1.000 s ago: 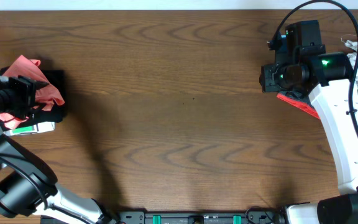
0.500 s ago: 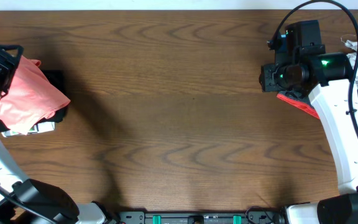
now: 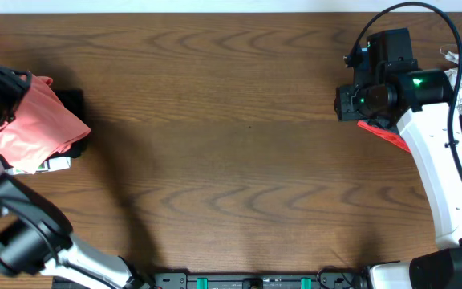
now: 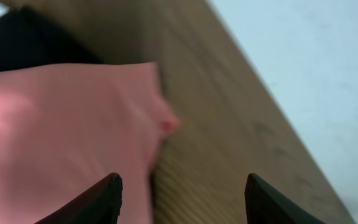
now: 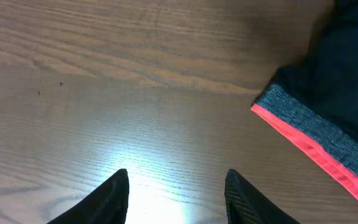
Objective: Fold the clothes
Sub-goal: 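Press and smooth the pink bundle on the black garment with the left gripper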
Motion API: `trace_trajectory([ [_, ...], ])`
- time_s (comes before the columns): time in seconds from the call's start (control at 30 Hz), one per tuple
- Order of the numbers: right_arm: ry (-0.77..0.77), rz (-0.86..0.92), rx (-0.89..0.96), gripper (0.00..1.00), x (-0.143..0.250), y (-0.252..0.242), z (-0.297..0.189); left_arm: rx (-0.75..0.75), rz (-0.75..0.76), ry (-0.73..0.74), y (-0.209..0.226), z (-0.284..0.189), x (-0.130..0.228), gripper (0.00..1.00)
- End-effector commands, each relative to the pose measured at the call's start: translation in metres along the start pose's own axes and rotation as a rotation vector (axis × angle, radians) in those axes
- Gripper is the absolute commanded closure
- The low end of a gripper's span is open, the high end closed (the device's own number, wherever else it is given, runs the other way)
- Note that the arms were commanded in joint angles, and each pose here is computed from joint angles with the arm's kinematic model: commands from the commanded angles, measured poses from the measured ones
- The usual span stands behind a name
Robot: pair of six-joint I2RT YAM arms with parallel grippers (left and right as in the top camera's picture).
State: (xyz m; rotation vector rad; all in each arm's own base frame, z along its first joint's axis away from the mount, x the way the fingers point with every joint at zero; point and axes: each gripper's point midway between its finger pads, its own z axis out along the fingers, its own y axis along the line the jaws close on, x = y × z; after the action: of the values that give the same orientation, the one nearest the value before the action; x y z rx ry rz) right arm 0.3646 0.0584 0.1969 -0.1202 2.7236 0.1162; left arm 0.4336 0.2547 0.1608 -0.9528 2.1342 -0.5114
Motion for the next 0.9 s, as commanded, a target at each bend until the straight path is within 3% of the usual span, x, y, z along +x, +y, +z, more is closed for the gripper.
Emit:
trace_trajectory([
  [0.0, 0.009, -0.007, 0.015, 0.52, 0.003, -0.003, 0.001, -0.08, -0.049, 0.033, 0.052, 0.029, 0.006, 0.36],
  [0.23, 0.012, -0.007, 0.015, 0.51, 0.003, -0.003, 0.001, -0.167, -0.212, 0.115, 0.138, 0.064, 0.036, 0.32],
  [0.37, 0.014, -0.006, 0.015, 0.51, 0.004, -0.003, 0.001, -0.13, -0.246, 0.136, 0.143, 0.067, 0.042, 0.31],
  [0.67, 0.023, -0.006, 0.015, 0.51, 0.006, -0.003, 0.001, 0.323, -0.137, 0.058, 0.044, 0.041, -0.002, 0.33],
  [0.87, 0.011, -0.007, 0.014, 0.5, 0.003, -0.003, 0.001, 0.388, 0.026, -0.007, -0.012, 0.016, -0.019, 0.33],
])
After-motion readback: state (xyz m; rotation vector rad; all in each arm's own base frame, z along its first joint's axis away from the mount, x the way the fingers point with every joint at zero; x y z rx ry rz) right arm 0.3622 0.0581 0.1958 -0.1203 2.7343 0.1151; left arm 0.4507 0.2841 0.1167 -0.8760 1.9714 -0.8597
